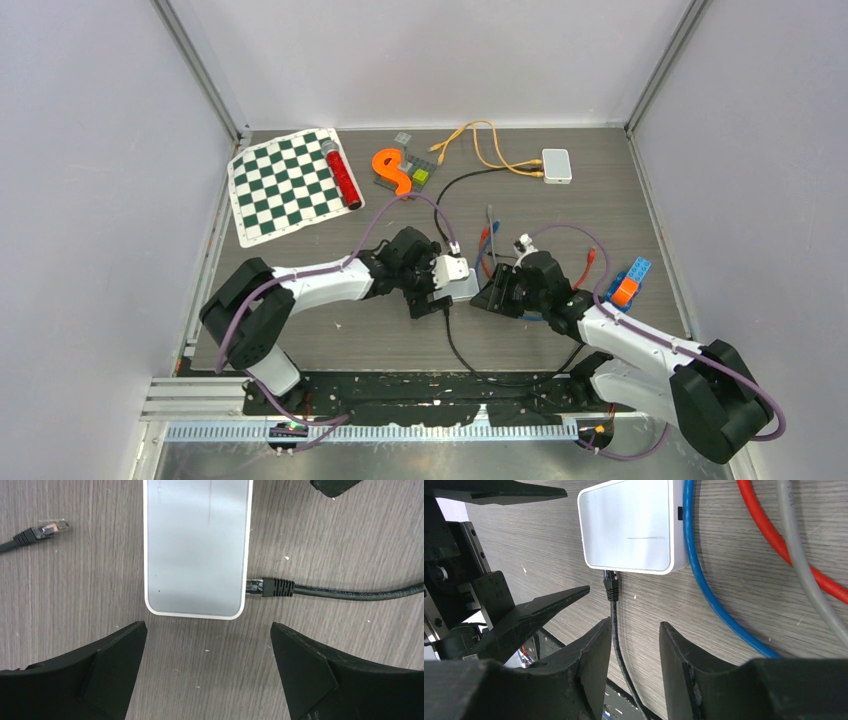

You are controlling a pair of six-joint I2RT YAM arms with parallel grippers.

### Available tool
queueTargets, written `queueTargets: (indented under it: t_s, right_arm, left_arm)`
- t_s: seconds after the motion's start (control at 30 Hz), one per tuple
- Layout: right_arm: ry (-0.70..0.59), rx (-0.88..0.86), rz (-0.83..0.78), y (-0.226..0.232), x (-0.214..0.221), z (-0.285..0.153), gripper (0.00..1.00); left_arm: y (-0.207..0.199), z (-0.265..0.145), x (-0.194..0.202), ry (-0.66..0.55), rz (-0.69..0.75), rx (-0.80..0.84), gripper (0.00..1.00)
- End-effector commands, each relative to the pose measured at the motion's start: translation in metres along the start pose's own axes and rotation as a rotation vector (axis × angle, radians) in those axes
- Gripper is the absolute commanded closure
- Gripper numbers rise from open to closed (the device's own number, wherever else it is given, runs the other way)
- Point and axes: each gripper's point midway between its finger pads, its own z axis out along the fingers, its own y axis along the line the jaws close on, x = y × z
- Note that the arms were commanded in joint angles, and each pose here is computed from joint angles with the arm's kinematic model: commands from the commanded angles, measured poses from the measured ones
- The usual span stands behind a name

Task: Pull the plug from the switch port
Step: Pull the connector from the switch port.

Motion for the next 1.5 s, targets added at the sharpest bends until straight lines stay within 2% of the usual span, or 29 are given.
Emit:
queueTargets:
  t_s: [0.0,0.27,0.5,0.97,1.47]
  right_arm:
    - [-0.029,-0.008,0.009,0.0,-0.004,-0.002,0.53]
    - [-0.028,-0.036,0.004,0.004,-0.005,0.002,0.53]
    - [0.005,-0.053,0.015,0.005,0.001,0.007,0.52]
    - [0.043,-0.096,0.053,0.01,0.006,0.02,0.54]
    - [0.077,-0.17,0.246,0.016,0.013,0.051,0.53]
  left_arm:
    - [0.016,0.005,-0.028,-0.086,0.073,-0.032,0.01]
    - [0.029,0.018,-0.03,-0.068,0.046,-0.068,0.0]
    - [0.02,0.027,-0.022,-0.033,0.046,-0.008,0.01]
    - [-0.002,0.028,-0.004,0.012,-0.024,0.079,0.35]
    - [-0.014,0.021,0.005,0.019,-0.112,0.091,0.39]
